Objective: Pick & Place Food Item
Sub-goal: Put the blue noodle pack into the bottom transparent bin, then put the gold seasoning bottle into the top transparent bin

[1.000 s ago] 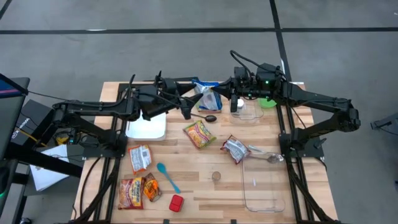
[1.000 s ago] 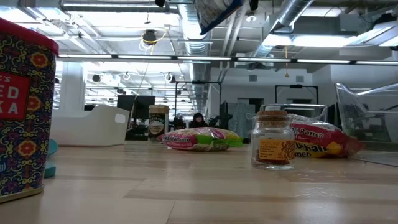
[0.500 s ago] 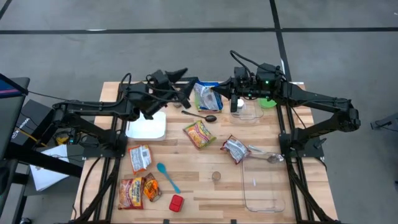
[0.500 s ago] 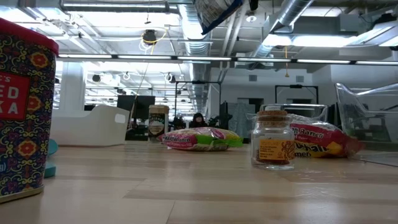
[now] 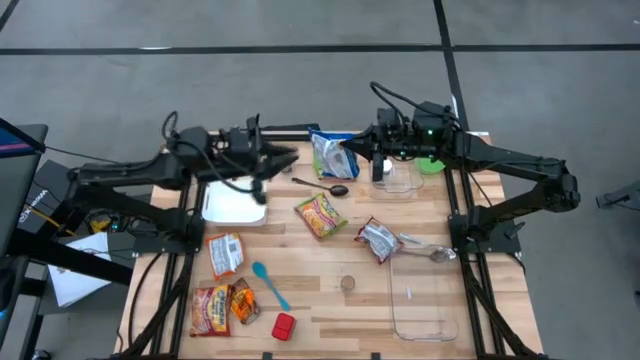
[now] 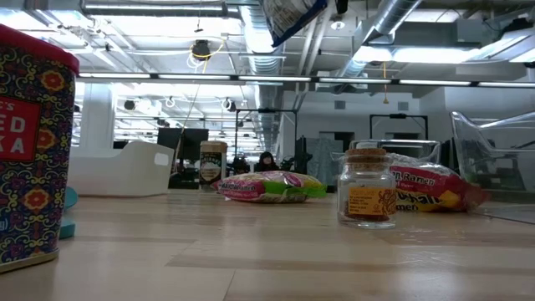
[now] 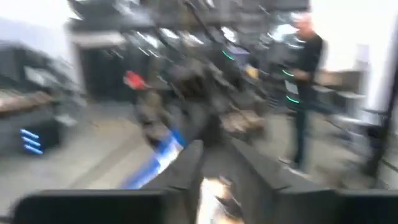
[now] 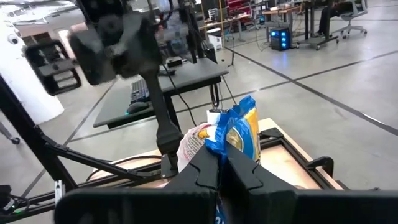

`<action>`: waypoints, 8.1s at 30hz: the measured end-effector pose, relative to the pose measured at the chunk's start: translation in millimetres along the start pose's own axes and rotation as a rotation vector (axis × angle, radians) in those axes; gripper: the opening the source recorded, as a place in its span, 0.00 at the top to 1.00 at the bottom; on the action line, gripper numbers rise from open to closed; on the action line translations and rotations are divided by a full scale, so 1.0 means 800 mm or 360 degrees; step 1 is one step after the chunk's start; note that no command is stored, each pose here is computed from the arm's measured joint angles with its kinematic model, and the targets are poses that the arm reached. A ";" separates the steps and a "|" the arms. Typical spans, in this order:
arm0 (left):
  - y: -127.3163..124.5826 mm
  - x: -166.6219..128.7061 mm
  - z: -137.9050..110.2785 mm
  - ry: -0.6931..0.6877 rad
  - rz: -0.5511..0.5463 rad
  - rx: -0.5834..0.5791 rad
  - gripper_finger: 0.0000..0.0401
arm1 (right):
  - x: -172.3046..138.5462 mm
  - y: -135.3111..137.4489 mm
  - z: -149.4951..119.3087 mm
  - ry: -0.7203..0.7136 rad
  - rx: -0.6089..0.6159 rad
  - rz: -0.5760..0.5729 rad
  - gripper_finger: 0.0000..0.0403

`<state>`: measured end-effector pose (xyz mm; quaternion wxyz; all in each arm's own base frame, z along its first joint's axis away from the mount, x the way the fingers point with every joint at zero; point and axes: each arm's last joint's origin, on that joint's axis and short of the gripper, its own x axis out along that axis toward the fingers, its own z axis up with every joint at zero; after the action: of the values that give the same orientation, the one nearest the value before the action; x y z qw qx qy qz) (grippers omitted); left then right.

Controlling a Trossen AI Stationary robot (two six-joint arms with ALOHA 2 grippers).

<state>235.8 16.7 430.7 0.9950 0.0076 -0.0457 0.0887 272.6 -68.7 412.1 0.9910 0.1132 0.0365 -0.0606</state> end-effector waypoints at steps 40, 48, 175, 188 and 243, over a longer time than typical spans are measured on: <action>-0.003 -0.053 0.008 0.0183 -0.0498 -0.0185 0.99 | -0.097 0.069 -0.016 0.0506 0.0319 0.0327 1.00; -0.006 -0.051 0.004 0.0251 -0.0583 -0.0253 1.00 | -0.139 0.096 -0.028 0.0743 0.0550 0.0385 1.00; -0.013 -0.055 -0.003 0.0369 -0.0760 -0.0319 1.00 | -0.122 0.296 -0.302 0.2040 0.0350 0.0339 0.81; -0.013 -0.055 -0.003 0.0369 -0.0759 -0.0319 1.00 | -0.121 0.297 -0.295 0.1971 0.0462 0.0298 0.39; 0.016 -0.048 0.021 -0.0035 0.0353 -0.0118 0.78 | -0.272 0.066 -0.039 -0.0198 0.0409 -0.0261 0.46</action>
<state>194.2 21.9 444.4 0.9781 -0.0333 -0.0603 0.1965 62.4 14.0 412.5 0.9605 0.2318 -0.0240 -0.1525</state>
